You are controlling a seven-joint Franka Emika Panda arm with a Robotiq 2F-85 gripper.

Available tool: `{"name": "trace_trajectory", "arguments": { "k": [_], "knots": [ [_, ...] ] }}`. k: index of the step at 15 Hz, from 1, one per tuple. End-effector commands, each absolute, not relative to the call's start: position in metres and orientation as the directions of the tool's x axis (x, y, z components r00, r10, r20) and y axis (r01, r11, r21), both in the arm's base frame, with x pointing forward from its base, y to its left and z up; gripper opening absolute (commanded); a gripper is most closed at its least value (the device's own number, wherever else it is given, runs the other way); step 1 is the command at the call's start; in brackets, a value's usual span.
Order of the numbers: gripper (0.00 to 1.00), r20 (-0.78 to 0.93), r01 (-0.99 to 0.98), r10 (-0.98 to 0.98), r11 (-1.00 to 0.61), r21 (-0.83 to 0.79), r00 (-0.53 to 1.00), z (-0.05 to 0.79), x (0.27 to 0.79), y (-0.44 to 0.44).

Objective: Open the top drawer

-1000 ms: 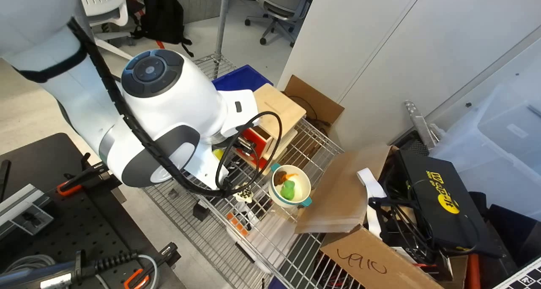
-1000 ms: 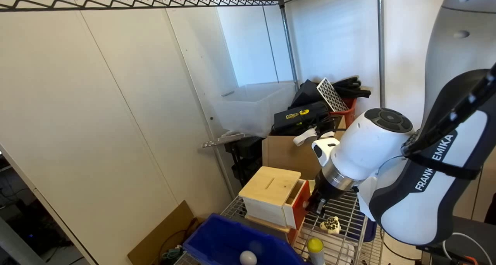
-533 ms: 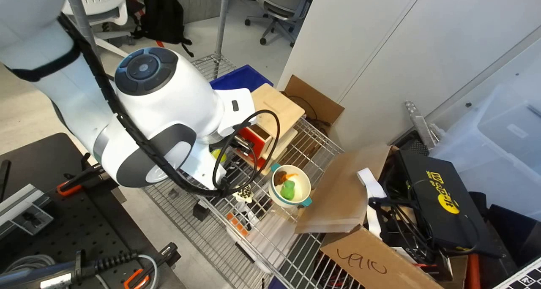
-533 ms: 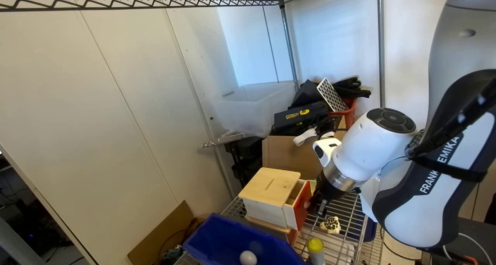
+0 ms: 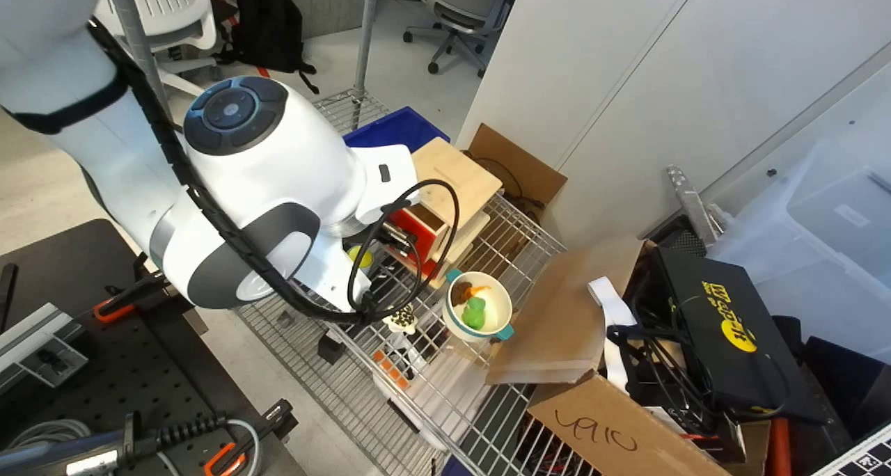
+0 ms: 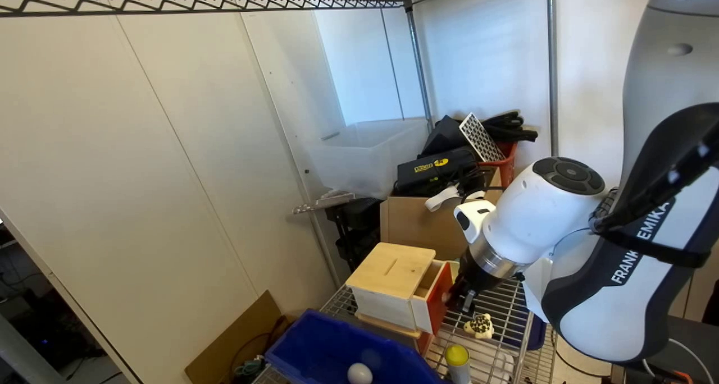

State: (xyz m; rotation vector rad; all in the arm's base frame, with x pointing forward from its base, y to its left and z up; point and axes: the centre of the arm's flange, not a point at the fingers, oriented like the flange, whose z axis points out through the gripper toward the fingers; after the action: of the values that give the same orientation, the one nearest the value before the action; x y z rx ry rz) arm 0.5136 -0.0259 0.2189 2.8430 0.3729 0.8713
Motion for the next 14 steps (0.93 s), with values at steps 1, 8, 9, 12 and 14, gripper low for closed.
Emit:
{"name": "trace_trajectory", "arguments": {
  "k": [1,8,9,12,14],
  "knots": [
    [0.07,0.546,0.186,0.283,-0.956,0.228,0.789,0.2277,0.4965,-0.0188],
    [0.07,0.532,0.174,0.273,-0.958,0.230,0.801,0.2266,0.4912,-0.0151],
    [0.07,0.531,0.168,0.269,-0.958,0.230,0.803,0.2266,0.4918,-0.0153],
    [0.07,0.535,0.142,0.247,-0.963,0.230,0.808,0.2272,0.4958,-0.0166],
    [0.07,0.539,0.125,0.234,-0.965,0.231,0.809,0.2279,0.4974,-0.0176]
  ]
}}
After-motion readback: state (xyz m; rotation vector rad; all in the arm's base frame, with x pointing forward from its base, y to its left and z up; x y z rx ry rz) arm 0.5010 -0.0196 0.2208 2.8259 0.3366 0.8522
